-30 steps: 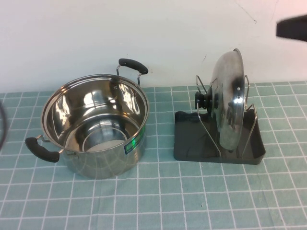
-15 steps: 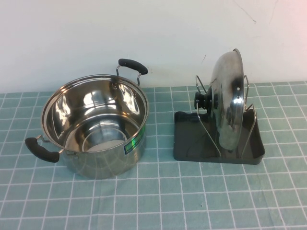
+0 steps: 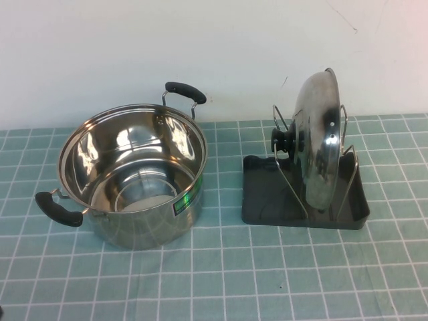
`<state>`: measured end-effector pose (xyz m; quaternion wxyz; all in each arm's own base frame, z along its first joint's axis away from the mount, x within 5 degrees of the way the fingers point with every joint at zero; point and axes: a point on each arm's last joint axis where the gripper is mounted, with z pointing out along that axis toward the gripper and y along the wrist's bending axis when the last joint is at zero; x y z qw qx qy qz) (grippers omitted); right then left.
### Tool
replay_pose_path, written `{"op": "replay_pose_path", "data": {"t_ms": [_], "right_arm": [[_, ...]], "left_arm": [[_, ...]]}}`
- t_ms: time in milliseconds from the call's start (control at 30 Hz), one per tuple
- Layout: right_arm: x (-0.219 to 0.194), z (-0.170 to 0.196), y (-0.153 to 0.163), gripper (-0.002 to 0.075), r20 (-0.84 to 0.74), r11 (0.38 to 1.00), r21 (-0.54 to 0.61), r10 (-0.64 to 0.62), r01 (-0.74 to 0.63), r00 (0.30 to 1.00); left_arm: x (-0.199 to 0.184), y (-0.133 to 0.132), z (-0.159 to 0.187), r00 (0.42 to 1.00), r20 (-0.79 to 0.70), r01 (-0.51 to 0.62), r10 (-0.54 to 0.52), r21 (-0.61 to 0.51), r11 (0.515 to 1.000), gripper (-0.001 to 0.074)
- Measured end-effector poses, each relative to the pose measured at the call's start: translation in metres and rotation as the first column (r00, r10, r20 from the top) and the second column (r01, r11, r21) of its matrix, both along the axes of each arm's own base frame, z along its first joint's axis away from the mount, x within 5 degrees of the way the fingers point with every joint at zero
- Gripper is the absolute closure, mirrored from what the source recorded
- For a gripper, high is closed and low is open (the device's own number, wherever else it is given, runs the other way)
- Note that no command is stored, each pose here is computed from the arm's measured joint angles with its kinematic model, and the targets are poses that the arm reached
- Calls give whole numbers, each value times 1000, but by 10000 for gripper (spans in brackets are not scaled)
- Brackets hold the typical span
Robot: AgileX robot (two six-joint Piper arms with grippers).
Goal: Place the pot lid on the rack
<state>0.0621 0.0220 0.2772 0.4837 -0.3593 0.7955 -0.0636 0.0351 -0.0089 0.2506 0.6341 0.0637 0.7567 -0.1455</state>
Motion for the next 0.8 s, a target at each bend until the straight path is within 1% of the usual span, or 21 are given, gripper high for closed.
{"op": "replay_pose_path", "data": {"t_ms": [100, 233, 467, 800], "right_arm": [[-8, -17, 0, 720, 45, 1000, 27, -11, 9, 999], [-10, -19, 0, 721, 91, 999, 47, -20, 16, 996], [-12, -25, 2, 723, 40, 998, 61, -2, 0, 999], [-12, -27, 2, 724, 31, 998, 61, -1, -1, 1000]], "left_arm": [[2, -1, -8, 1000, -5, 3, -3, -2, 1000, 736], [3, -2, -6, 999, 35, 7, -7, -13, 1000, 736], [3, -2, -6, 999, 38, 8, -7, -13, 1000, 736], [3, -2, -6, 999, 38, 8, -7, -13, 1000, 736]]}}
